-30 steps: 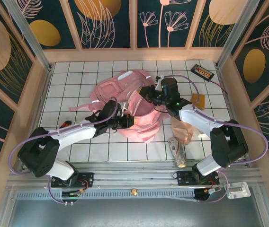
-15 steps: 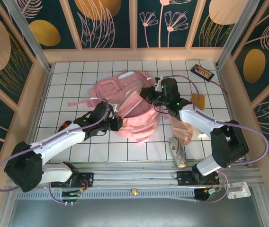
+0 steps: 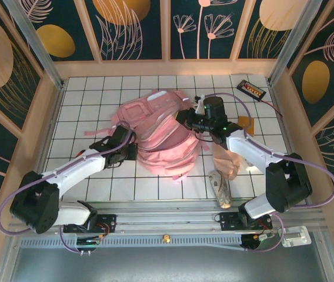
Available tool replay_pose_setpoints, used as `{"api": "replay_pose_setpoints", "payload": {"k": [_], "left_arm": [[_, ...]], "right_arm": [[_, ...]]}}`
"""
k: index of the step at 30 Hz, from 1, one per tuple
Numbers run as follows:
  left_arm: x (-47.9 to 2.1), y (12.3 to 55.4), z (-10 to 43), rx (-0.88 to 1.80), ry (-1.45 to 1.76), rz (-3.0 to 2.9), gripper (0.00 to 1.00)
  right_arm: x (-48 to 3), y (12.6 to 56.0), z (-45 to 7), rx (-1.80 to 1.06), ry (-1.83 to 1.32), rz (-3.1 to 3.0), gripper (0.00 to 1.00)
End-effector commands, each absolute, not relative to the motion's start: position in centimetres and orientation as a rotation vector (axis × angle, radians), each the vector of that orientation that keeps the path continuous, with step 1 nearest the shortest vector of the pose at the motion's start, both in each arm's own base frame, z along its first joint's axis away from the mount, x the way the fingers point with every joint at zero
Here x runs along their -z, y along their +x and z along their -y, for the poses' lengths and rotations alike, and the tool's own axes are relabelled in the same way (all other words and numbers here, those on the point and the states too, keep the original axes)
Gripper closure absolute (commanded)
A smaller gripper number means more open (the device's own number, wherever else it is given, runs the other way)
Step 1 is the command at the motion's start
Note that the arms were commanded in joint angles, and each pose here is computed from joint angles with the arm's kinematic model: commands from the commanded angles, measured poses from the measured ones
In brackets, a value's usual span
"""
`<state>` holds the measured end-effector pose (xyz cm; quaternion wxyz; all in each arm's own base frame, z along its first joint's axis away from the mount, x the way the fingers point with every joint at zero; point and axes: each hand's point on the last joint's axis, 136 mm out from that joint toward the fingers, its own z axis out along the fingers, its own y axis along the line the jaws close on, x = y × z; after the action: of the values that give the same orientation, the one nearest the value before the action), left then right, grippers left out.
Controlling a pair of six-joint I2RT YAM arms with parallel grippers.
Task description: Pack the student bag
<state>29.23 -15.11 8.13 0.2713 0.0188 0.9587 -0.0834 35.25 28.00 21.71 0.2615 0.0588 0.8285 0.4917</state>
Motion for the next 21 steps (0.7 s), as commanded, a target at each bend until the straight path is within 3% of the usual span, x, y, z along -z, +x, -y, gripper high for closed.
{"api": "replay_pose_setpoints", "payload": {"k": [1,9,15,21], "left_arm": [[-6.3,29.3,9.3,-0.095,-0.035,-2.642,1.0],[-6.0,32.8,5.3,-0.294,-0.1,-2.562,1.0],[-9.0,33.2,5.0,-0.247,-0.132,-2.448,0.97],[-19.0,33.4,8.3,0.1,-0.055,-2.172,0.31]], "right_arm": [[-28.9,36.4,-26.9,-1.365,0.05,-2.02,1.0],[-28.4,36.1,-27.8,-1.426,0.021,-2.037,1.0],[-28.2,36.0,-28.2,-1.434,0.012,-2.044,1.0],[-27.9,35.8,-29.2,-1.461,0.002,-2.048,1.0]]}}
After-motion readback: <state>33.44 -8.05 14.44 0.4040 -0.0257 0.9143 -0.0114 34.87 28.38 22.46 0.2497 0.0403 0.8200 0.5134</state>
